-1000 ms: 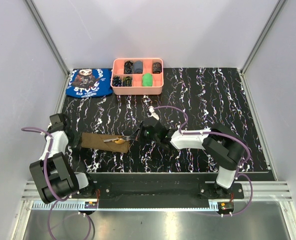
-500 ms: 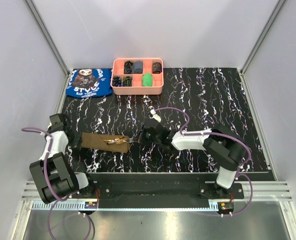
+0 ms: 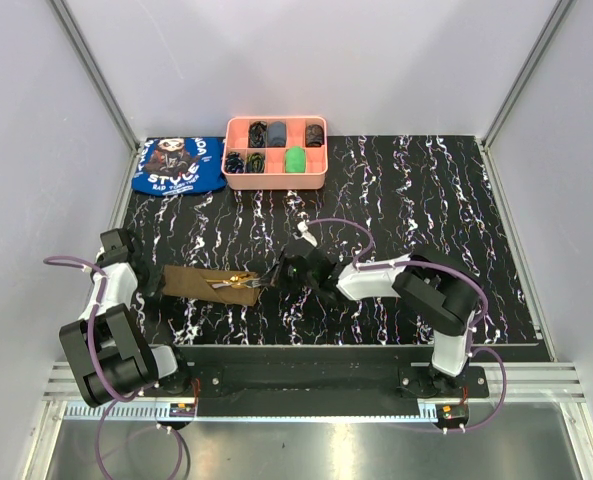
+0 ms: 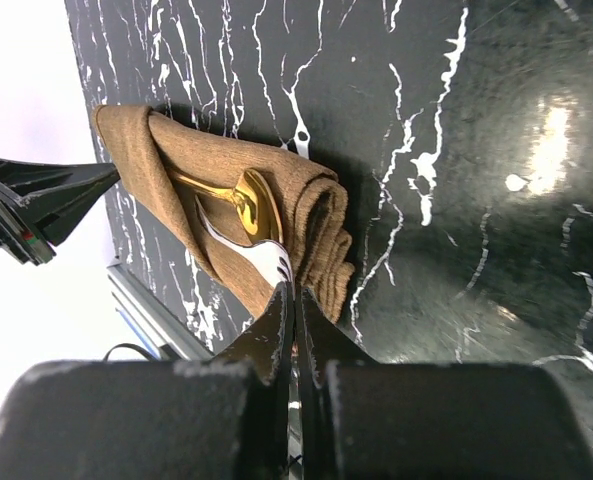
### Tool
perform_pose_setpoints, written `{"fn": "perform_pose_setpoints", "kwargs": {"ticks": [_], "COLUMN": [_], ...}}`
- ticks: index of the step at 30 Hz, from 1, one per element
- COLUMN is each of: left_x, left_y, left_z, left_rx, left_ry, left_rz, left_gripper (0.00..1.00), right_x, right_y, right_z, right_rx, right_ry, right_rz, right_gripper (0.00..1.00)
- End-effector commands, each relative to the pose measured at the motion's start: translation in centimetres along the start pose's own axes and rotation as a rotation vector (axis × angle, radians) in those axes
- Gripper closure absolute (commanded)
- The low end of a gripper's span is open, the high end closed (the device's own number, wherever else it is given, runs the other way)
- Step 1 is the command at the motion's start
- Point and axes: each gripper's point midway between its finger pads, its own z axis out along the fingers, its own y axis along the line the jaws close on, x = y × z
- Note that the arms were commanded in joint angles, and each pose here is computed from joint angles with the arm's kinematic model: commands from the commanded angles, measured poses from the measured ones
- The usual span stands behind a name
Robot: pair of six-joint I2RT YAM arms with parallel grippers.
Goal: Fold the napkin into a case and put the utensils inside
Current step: Insert the fork into the folded napkin.
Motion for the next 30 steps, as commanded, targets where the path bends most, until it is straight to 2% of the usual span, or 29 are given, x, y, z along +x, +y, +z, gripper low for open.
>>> {"fn": "perform_pose_setpoints", "kwargs": {"ticks": [1,20,26,30], "left_x": [-0.3,0.1,0.1,0.1], "left_y": [-0.1,0.2,0.2,0.2], "left_z": [0.1,0.4,0.4,0.4], "left_rx": [0.009,0.006,0.007,0.008], "left_ry": [-0.017,-0.006,-0.008,-0.008], "left_rz": [-0.009,-0.015,-0.018,-0.015], "left_gripper": [1.00,1.00,1.00,1.00], "right_x": [0.2,3.0,2.8,2.9], "right_y": [3.6,5.7,5.5,5.4], "right_z": [0.5,2.2,3.0,3.7], "right_rx": [-0.103,-0.096,-0.084,-0.079], "right_ry": [0.001,0.045,0.020,0.029], "right_rz": [0.047,0.107,0.123,0.119], "right_gripper": [1.00,1.00,0.98,0.92]}}
